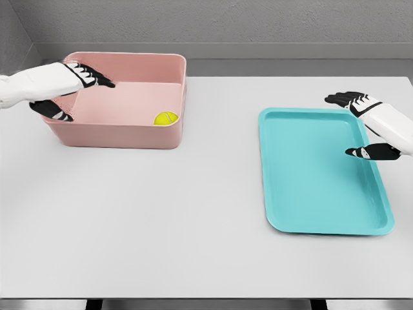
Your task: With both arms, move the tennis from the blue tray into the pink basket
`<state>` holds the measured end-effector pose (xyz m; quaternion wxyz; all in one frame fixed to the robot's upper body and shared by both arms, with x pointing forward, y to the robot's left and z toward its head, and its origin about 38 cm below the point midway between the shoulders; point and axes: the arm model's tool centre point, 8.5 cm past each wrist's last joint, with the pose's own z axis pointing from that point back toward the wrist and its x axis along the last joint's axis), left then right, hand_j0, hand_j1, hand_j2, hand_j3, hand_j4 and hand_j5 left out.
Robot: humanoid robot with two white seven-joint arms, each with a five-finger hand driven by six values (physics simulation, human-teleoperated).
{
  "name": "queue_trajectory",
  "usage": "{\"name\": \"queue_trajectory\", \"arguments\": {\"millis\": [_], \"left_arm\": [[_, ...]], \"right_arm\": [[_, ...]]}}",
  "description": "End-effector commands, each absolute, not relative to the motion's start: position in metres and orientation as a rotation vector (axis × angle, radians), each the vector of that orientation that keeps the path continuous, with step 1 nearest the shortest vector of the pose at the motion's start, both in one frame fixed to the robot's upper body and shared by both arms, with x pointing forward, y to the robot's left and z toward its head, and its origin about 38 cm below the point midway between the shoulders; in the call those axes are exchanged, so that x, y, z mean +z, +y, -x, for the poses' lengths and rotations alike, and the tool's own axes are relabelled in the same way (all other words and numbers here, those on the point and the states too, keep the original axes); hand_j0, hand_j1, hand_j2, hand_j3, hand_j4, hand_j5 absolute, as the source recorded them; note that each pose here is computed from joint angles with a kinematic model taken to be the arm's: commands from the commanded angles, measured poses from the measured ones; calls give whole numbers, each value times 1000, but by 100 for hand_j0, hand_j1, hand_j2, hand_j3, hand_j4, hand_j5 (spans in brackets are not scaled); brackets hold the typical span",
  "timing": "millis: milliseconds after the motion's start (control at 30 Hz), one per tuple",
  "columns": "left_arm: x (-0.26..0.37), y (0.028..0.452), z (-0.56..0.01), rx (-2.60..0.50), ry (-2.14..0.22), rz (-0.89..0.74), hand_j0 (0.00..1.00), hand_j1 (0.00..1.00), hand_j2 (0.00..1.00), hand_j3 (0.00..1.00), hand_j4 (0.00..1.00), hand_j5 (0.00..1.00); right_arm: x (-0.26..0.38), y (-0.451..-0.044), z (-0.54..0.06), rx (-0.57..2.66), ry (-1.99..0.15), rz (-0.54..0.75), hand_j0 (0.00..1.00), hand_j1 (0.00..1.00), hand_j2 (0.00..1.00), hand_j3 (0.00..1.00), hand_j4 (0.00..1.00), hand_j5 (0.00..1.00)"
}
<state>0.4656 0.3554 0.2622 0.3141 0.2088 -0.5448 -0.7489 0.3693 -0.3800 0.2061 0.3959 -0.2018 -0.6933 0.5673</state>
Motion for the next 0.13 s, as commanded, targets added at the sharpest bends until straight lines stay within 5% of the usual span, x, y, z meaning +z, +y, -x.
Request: {"name": "queue_trajectory", "arguments": {"millis": [0,100], "left_arm": [[267,368,-463,-1961,-1419,-568,100,100,100,100,100,100],[268,375,-461,-1959,-1400,-579,100,100,100,100,100,100]], "right_arm": [[207,-380,-369,1427,-1764,505,100,100,100,100,100,100],[206,-379,-369,1425,-1767,503,100,100,100,100,100,100]]}}
